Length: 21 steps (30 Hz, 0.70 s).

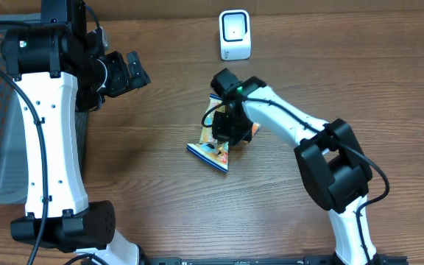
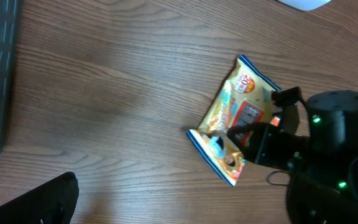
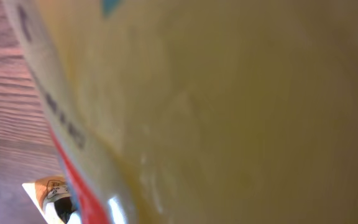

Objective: Scan the item barcode
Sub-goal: 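Lift the snack bag and hold it up to the white scanner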

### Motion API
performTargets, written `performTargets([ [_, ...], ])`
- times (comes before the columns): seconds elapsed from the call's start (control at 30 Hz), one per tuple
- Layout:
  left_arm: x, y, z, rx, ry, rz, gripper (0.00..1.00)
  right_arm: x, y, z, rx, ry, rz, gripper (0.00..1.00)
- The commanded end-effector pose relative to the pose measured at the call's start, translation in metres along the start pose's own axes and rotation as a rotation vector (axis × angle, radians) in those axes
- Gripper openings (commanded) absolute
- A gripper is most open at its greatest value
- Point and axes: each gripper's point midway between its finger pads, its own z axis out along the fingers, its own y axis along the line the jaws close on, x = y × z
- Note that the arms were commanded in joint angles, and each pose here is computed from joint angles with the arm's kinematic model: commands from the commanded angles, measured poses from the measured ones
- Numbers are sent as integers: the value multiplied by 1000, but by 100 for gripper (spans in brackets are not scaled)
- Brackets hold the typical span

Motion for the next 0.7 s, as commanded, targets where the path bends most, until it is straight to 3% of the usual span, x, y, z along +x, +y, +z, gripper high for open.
performTargets([
  [0.0, -1, -2, 6, 0, 10, 20, 100, -11, 32, -59, -225, 7, -99, 4],
  [0.17, -1, -2, 6, 0, 10, 20, 100, -3, 74, -158, -750, 172, -155, 4],
  [0.33, -2, -2, 6, 1, 8, 20, 100, 3, 73, -235, -1144, 379, -112, 4],
  [0.43, -2, -2, 6, 2, 7, 20, 100, -2, 65, -246, -1165, 454, 5, 4],
  [0.67, -2, -2, 6, 1, 6, 20, 100, -10, 57, -250, -1164, 463, 63, 4],
])
